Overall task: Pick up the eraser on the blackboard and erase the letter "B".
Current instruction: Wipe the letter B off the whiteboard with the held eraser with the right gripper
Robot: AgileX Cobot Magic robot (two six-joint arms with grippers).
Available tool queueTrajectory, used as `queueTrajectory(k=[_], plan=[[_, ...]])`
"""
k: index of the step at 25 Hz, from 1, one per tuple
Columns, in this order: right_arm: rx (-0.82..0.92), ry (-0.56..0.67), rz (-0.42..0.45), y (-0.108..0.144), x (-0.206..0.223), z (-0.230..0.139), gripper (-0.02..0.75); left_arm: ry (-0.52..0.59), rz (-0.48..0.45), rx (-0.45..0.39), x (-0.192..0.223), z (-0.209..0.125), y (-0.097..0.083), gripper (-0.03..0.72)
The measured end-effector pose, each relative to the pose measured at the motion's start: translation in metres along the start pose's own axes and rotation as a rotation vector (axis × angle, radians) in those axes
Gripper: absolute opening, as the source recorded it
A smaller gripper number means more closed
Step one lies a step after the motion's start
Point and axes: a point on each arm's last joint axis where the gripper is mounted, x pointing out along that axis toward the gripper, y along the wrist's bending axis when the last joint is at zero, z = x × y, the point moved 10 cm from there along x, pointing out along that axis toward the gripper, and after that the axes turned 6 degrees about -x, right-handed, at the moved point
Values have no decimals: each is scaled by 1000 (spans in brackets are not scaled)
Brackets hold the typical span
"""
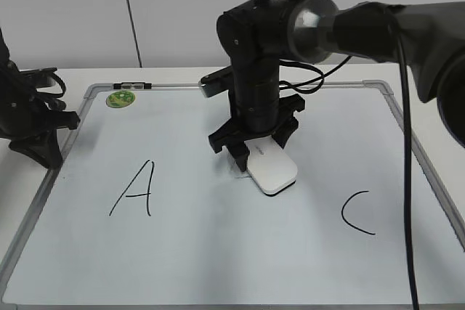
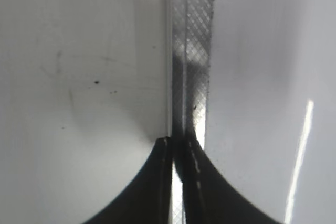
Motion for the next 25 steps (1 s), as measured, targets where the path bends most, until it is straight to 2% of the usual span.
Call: queueTrajectory(k=[4,7,10,15,22,25], plan=[[-51,-9,-2,21,-2,4,532,0,0,0,0,0,0,17],[-79,-26,44,47,-5,9,532,0,0,0,0,0,0,17],[-80,-31,57,52,-6,12,532,0,0,0,0,0,0,17],[-27,-27,50,30,-4,13,531,-1,0,0,0,0,0,17],[131,-21,17,-49,3,8,531,-1,0,0,0,0,0,17],[158,-21,7,-64,4,6,531,-1,0,0,0,0,0,17]])
